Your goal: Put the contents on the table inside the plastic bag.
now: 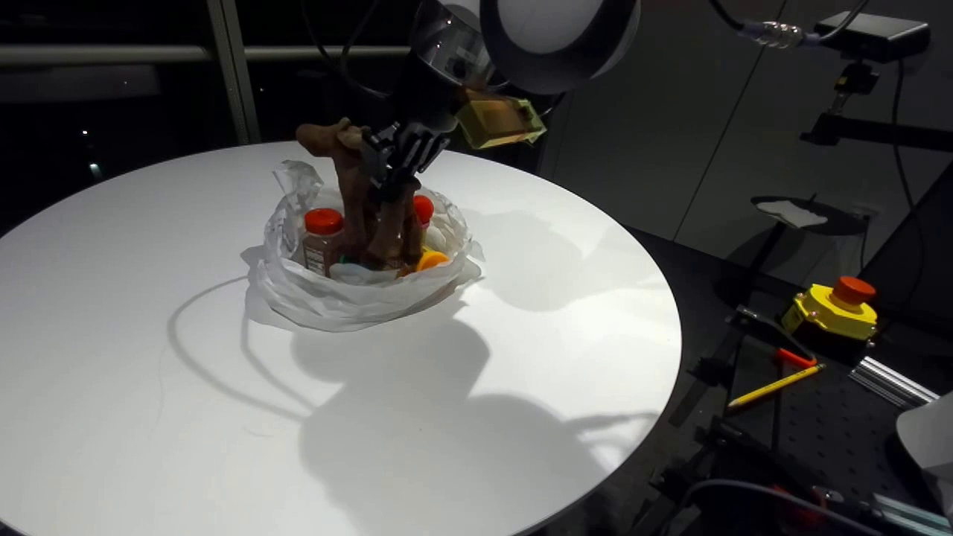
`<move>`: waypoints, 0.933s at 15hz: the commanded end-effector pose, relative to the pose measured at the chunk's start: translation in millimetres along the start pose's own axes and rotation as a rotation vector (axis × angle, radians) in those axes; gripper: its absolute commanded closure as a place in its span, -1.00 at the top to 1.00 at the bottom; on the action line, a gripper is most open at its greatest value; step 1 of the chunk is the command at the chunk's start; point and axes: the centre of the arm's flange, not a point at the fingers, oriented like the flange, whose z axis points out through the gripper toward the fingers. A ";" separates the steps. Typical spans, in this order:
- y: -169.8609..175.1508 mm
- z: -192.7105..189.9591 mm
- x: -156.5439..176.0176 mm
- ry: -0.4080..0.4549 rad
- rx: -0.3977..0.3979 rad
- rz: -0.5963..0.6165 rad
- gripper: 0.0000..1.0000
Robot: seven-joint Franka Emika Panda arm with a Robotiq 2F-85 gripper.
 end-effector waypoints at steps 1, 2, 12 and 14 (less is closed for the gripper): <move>3.7 -2.6 -0.4 0.002 -0.006 -0.027 0.02; 5.5 -4.1 -0.7 0.009 -0.011 -0.031 0.18; 4.4 -64.4 3.5 0.064 -0.048 -0.026 1.00; -2.3 -85.4 7.9 0.009 -0.108 0.024 1.00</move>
